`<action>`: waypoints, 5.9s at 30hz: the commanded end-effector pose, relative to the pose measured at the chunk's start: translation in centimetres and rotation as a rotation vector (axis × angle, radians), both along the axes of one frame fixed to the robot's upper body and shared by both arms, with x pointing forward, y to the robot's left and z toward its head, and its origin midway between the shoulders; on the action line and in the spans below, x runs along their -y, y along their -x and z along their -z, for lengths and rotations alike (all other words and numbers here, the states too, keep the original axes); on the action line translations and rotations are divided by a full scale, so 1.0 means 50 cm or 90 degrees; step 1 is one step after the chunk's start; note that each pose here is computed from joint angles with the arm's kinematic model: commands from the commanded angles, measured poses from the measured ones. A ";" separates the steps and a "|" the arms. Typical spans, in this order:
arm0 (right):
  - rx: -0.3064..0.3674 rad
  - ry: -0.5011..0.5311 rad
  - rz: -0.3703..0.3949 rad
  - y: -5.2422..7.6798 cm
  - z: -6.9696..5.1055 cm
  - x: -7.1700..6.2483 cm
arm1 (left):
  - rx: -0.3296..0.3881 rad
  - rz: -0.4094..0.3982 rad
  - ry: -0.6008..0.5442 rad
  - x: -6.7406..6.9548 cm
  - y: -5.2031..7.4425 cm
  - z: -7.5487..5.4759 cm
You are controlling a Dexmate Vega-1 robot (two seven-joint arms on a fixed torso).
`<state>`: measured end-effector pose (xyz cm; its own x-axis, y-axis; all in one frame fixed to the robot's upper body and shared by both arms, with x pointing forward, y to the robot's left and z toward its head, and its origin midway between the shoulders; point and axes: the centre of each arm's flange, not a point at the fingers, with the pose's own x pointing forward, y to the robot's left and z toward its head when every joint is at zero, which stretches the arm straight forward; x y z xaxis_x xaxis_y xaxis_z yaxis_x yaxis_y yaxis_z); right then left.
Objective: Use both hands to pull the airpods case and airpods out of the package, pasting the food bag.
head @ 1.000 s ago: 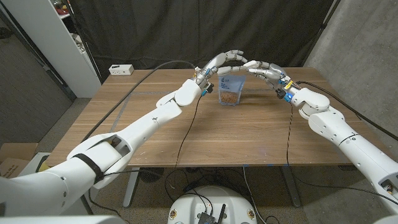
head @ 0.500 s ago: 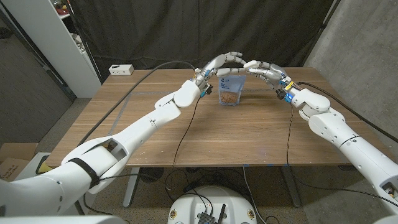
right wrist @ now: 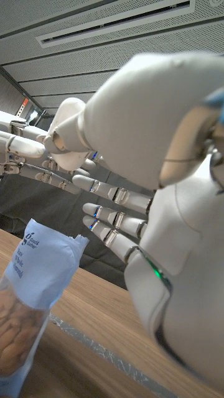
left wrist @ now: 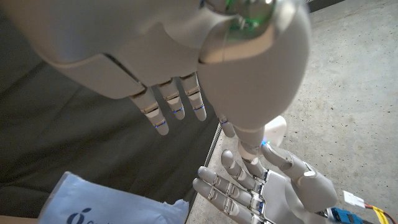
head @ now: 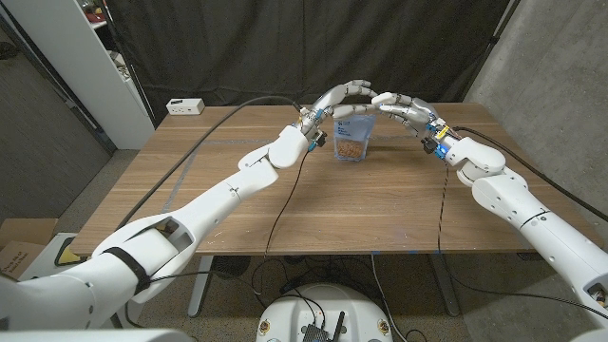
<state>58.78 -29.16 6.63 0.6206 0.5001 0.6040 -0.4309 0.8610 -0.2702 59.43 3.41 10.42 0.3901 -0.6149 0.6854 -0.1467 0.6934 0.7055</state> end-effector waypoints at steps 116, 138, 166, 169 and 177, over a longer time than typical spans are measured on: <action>-0.042 0.115 -0.058 -0.012 -0.018 0.028 | -0.007 -0.062 -0.037 -0.013 0.037 -0.006; -0.059 0.079 -0.080 -0.020 -0.006 0.036 | 0.006 -0.082 -0.036 -0.009 0.039 -0.015; -0.064 0.070 -0.077 -0.023 0.001 0.031 | -0.005 -0.058 -0.024 -0.009 0.037 -0.013; -0.065 0.070 -0.076 -0.023 0.002 0.030 | -0.011 -0.053 -0.020 -0.012 0.036 -0.013; -0.065 0.067 -0.075 -0.024 0.005 0.029 | -0.020 -0.049 -0.020 -0.017 0.034 -0.012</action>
<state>59.89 -30.76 6.64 0.6053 0.6332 0.4824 -0.5597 0.7694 -0.3078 57.66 3.92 11.12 0.4550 -0.6010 0.6571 -0.1973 0.6515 0.7325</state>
